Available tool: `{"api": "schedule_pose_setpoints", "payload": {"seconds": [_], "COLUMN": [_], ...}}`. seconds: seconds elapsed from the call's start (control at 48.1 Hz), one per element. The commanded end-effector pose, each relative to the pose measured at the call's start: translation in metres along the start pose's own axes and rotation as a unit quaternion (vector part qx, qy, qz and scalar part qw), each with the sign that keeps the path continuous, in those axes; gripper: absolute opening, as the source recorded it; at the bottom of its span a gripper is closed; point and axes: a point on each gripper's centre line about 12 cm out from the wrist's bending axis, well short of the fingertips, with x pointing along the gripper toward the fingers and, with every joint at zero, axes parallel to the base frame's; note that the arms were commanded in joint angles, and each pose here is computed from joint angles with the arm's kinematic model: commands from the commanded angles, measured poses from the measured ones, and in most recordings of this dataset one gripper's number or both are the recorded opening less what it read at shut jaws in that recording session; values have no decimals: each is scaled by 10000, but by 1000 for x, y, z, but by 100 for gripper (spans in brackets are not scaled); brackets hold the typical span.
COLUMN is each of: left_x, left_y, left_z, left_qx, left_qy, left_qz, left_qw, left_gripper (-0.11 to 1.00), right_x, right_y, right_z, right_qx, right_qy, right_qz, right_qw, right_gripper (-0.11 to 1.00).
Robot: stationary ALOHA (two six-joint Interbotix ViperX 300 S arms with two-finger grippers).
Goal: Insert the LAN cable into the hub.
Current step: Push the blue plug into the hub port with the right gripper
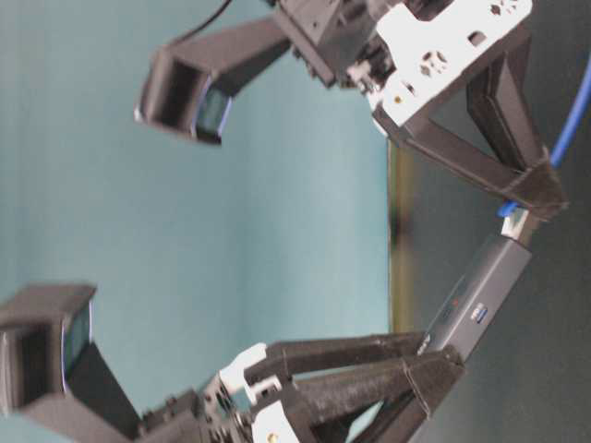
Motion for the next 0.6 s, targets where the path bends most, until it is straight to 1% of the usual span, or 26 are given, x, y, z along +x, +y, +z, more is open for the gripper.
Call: {"api": "schedule_pose_setpoints", "payload": {"seconds": [0.0,0.125,0.291,0.458,0.582], "left_x": [1,6,6,2,-7], "left_y": [-3,-3,-4,-5,-6], "left_z": [10,9,13,-2,-8], "left_qx": [44,39,51,78,69], "left_qy": [-271,-355,-708,-770,-984], "left_qz": [-25,-21,-23,-36,-35], "left_qw": [9996,9994,9975,9970,9951], "left_gripper": [29,29,29,29,29], "right_x": [-7,-5,-5,-11,-18], "right_y": [0,1,3,4,5], "right_z": [33,35,39,43,45], "right_qx": [96,66,2,-67,-88], "right_qy": [-666,-704,-814,-1073,-1297], "right_qz": [67,74,101,159,202], "right_qw": [9977,9975,9966,9941,9913], "right_gripper": [13,13,13,13,13]}}
